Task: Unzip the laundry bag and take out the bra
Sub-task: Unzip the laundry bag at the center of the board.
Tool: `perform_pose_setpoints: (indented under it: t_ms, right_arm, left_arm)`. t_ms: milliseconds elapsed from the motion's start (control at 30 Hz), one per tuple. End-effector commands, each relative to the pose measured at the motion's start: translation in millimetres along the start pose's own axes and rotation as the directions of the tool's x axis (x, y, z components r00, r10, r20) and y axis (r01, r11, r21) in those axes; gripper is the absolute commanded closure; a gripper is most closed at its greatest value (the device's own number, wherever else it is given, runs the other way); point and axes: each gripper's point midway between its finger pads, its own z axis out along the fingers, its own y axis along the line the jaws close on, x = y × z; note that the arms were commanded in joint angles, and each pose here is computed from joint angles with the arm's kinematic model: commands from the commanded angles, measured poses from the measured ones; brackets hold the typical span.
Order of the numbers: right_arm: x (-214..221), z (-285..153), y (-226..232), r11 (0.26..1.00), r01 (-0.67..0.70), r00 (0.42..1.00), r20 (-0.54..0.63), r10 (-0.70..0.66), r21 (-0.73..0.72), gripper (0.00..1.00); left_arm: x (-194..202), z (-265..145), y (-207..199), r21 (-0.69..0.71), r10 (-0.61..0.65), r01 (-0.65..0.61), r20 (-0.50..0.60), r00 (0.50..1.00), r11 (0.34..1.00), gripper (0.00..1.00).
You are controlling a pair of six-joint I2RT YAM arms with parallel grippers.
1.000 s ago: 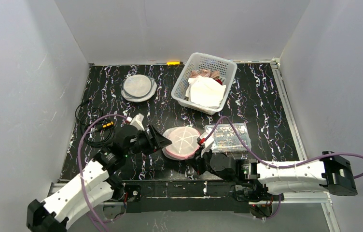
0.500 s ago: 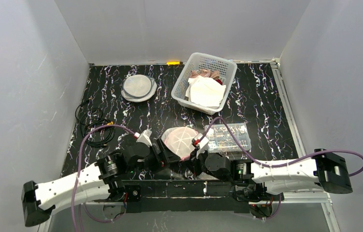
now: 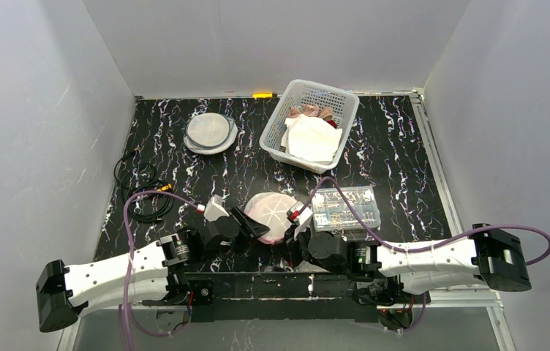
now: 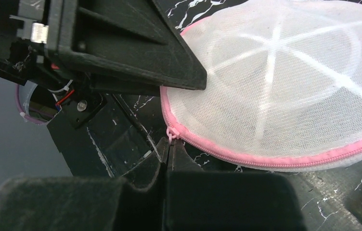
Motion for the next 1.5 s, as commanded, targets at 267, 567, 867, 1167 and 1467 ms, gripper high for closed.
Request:
perform_pose_setpoints:
  t_ms: [267,567,867,1167,1467]
  right_arm:
    - [-27,-4,18,0.999,-0.024,0.997,0.075,0.027,-0.041,0.99]
    - [-28,-14,-4,0.998,-0.007,0.998,0.065,0.002,0.067,0.99]
    - [-27,-24,-23,0.990,-0.017,0.997,0.070,0.007,0.143,0.99]
    - [-33,-31,-17,0.995,-0.017,0.997,0.079,0.009,0.098,0.99]
    - [-23,-22,-11,0.996,-0.052,0.996,0.073,0.047,0.069,0.99]
  left_arm:
    - [-30,-2,18,-0.080,0.022,-0.009,0.155,0.988,0.997,0.97]
    - [-43,-16,14,-0.050,0.109,-0.101,0.194,0.975,0.994,1.00]
    - [-46,-16,7,-0.031,0.210,-0.208,0.155,0.965,0.978,1.00]
    - [-42,11,-31,0.159,0.262,-0.252,-0.045,0.964,0.954,1.00]
    - [-43,39,-32,0.167,0.299,-0.275,-0.143,0.944,0.947,0.98]
